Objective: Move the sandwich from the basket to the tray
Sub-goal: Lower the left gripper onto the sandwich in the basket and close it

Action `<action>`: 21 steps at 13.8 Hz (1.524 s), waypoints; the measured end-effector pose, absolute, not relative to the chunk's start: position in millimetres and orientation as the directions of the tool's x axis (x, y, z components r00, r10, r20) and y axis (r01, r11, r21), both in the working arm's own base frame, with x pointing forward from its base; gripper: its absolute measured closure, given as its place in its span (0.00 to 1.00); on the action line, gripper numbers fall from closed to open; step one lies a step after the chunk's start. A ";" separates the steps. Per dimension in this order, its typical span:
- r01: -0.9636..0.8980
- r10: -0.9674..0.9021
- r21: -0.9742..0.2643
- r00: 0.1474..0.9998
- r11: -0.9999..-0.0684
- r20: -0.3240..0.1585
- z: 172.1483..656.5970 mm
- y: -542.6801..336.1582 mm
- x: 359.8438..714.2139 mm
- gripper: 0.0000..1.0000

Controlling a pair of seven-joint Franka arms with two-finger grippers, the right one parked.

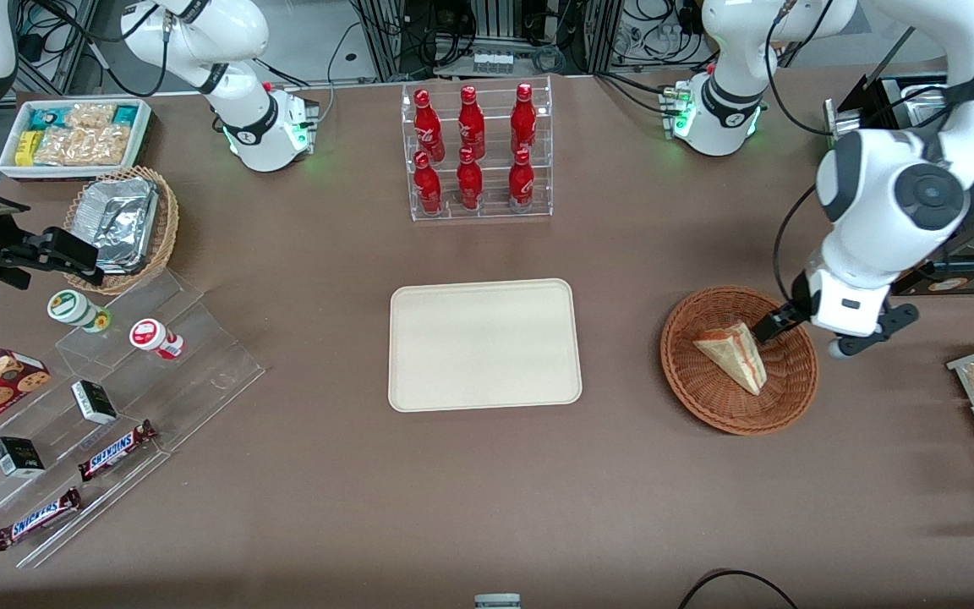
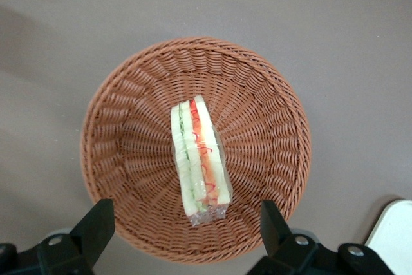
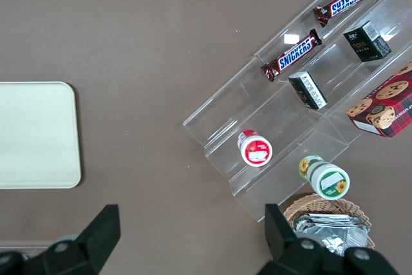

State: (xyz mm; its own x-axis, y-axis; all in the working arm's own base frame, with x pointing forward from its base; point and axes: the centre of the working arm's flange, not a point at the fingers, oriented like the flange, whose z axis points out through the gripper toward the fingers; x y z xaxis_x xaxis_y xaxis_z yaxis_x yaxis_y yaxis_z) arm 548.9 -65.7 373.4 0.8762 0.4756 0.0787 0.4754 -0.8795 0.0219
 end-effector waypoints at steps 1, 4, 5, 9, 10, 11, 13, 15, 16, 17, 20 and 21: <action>0.485 0.486 0.023 0.871 -0.874 0.077 363.8 -66.7 545.2 0.00; 0.496 0.496 0.014 0.867 -0.868 0.056 343.0 -71.5 541.3 0.00; 0.497 0.497 0.012 0.866 -0.868 0.051 336.2 -72.2 541.7 0.00; 0.514 0.514 0.014 0.857 -0.858 0.037 308.8 -81.7 541.4 0.00; 0.514 0.514 0.016 0.857 -0.858 0.035 303.0 -83.8 539.8 0.00; 0.514 0.514 0.018 0.857 -0.858 0.036 297.0 -84.3 537.9 0.00; 0.514 0.514 0.022 0.857 -0.858 0.036 282.7 -83.9 533.6 0.00; 0.516 0.517 0.019 0.856 -0.856 0.028 270.3 -83.1 531.5 0.00; 0.518 0.519 0.021 0.854 -0.855 0.029 265.9 -82.3 532.1 0.01; 0.523 0.523 0.022 0.852 -0.852 0.027 261.4 -80.9 532.6 0.06; 0.545 0.546 0.028 0.837 -0.838 0.032 258.1 -75.7 536.2 0.41; 0.547 0.548 0.031 0.836 -0.837 0.036 260.0 -75.8 537.9 0.52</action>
